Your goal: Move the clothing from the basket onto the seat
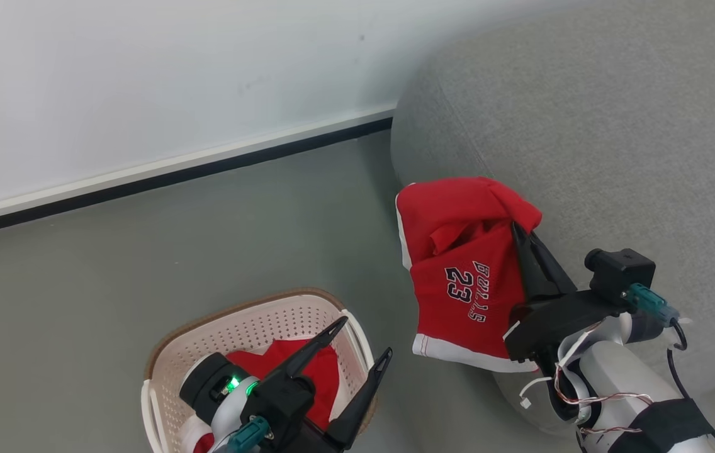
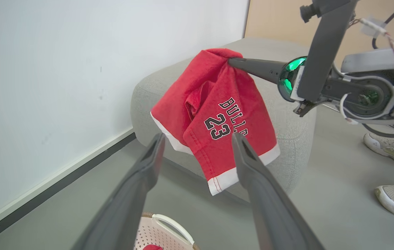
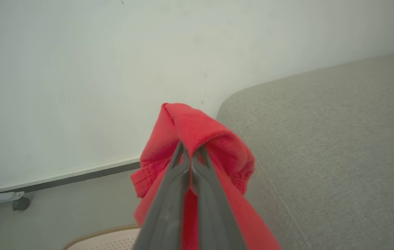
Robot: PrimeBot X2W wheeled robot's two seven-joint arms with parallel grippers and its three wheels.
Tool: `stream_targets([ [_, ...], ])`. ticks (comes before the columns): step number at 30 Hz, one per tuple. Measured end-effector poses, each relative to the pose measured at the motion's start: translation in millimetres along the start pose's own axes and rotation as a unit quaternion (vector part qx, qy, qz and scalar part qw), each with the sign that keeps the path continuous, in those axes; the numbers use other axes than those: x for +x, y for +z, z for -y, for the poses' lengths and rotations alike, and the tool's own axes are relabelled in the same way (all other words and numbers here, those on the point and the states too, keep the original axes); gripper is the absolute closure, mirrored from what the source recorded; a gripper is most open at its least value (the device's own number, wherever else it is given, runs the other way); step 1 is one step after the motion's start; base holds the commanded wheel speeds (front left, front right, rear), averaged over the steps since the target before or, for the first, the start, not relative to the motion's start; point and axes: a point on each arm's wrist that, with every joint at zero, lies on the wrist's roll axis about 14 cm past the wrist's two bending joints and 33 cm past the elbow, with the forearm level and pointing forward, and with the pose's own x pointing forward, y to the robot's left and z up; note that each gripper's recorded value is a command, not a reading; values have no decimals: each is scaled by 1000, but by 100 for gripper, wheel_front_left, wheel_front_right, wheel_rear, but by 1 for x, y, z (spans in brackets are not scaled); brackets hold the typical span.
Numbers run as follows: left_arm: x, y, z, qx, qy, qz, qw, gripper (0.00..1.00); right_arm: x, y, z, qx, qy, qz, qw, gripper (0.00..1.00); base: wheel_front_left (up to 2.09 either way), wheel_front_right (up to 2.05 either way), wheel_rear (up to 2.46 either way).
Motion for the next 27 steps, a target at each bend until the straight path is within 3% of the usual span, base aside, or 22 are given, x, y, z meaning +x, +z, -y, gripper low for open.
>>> stream_targets([
  [18,23,-15,5,-15,-46,-14,999,0,-4,13,60,2,-90,24,996,100,0,0,0],
  [27,31,-17,1,-17,-54,-14,998,0,6,55,104,-18,-141,73,987,100,0,0,0],
])
